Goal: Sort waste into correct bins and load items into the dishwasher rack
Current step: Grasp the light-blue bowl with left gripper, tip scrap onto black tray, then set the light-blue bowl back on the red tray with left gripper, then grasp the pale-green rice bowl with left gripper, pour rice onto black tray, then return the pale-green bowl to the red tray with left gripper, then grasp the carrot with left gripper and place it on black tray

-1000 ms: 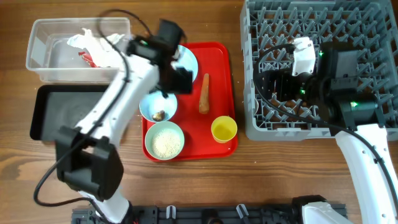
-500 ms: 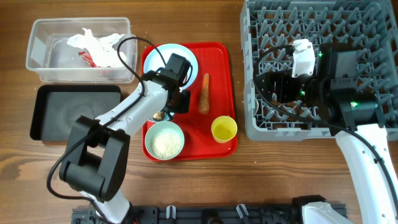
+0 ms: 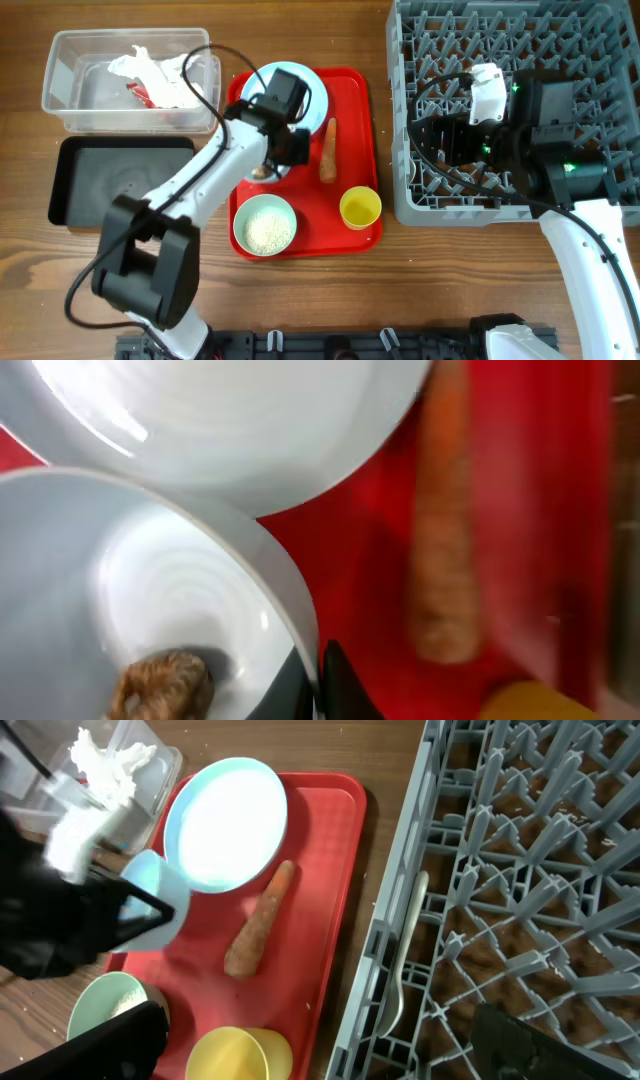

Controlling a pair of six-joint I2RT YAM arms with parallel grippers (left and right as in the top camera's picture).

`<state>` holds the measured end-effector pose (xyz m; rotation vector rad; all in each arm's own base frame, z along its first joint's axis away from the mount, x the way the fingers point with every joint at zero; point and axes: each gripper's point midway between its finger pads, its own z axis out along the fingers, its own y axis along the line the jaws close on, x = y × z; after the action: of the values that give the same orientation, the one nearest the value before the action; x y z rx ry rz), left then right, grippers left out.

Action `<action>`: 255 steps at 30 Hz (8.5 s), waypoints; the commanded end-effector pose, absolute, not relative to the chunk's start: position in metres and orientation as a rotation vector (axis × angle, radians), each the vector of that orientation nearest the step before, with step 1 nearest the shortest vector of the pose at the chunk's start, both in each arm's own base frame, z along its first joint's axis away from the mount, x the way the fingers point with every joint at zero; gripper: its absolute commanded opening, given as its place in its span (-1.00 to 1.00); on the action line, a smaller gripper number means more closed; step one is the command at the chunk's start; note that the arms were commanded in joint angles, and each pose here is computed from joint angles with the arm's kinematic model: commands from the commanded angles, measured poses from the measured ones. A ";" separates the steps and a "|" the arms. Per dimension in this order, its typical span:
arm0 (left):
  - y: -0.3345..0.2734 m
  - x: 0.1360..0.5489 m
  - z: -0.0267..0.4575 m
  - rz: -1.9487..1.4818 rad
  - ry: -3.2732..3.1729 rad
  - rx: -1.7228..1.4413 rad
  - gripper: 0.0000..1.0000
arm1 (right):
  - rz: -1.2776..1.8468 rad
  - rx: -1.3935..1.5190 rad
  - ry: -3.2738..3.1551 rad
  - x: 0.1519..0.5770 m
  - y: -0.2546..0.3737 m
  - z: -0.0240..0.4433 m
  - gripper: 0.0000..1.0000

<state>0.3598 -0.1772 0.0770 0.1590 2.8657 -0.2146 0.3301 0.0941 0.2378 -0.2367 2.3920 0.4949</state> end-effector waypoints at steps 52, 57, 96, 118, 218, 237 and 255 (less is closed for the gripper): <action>-0.152 0.364 0.109 -0.081 2.720 0.305 -0.92 | 0.493 -0.215 2.393 0.333 0.093 0.241 0.99; -0.166 0.347 0.060 -0.016 2.853 0.388 -0.92 | 0.492 -0.215 2.398 0.332 0.093 0.241 0.99; -0.189 0.224 0.031 0.031 3.068 0.148 -0.92 | 0.492 -0.217 2.399 0.332 0.093 0.240 1.00; -0.043 0.331 0.173 -0.756 2.779 -0.288 -0.92 | 0.492 -0.217 2.401 0.332 0.093 0.240 1.00; -0.251 0.378 0.070 -0.167 2.779 0.263 0.51 | 0.491 -0.217 2.403 0.332 0.092 0.239 0.99; -0.267 0.368 0.003 -0.136 2.889 0.283 -0.89 | 0.491 -0.217 2.400 0.332 0.092 0.240 0.99; -0.022 0.386 0.198 -0.045 2.763 -0.673 -0.92 | 0.490 -0.218 2.399 0.333 0.092 0.240 0.99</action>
<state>0.3876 -0.0944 0.1854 -0.3573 2.8240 -0.1068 0.3275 0.0938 0.2335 -0.2331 2.4145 0.4968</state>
